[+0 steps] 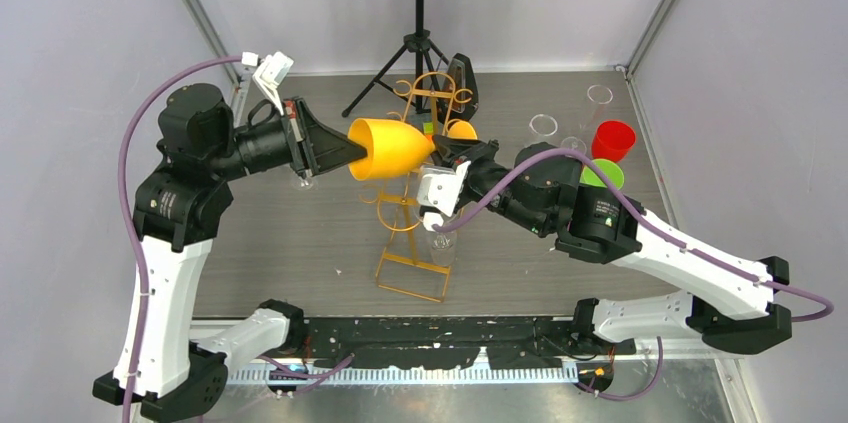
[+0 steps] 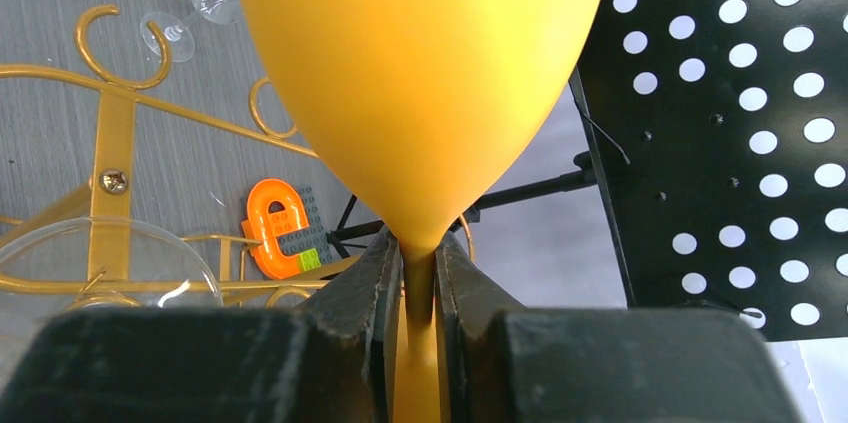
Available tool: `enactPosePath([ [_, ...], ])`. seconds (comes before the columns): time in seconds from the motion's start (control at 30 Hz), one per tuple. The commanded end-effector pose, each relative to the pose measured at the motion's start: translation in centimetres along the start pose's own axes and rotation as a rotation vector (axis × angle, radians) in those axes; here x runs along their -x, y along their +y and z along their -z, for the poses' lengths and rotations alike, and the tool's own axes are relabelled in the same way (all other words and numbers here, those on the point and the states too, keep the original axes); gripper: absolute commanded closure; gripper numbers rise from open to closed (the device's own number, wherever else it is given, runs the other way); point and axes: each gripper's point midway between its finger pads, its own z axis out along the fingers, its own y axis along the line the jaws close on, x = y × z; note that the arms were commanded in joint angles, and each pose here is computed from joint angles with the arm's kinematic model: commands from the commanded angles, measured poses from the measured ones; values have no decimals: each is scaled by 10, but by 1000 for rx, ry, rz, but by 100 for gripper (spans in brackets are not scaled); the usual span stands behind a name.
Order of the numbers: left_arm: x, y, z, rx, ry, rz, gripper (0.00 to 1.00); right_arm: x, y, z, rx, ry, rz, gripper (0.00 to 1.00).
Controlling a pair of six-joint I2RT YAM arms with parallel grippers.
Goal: Take the wine glass off the wine glass rack
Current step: Place the wine glass at the center of the board.
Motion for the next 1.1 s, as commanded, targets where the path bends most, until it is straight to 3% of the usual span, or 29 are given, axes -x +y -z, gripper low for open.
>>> enactPosePath([
  [0.0, 7, -18, 3, -76, -20, -51, 100, 14, -23, 1, -95, -42, -29, 94],
  [0.13, 11, -20, 4, -74, -39, -56, 100, 16, -22, 4, -100, -58, -33, 82],
  [0.27, 16, -18, 4, -54, -54, -55, 100, 16, -25, 10, -116, -67, -42, 60],
  [0.4, 22, -16, 4, -32, -76, -63, 100, 20, -30, 18, -135, -92, -58, 48],
  [0.63, 33, -12, 10, 35, -129, -95, 100, 37, -51, 49, -196, -207, -136, 39],
  [0.83, 49, 0, 30, 207, -208, -168, 100, 46, -78, 84, -308, -318, -265, 32],
  [1.07, 65, 22, 62, 443, -309, -239, 100, 35, -89, 97, -350, -271, -449, 26],
])
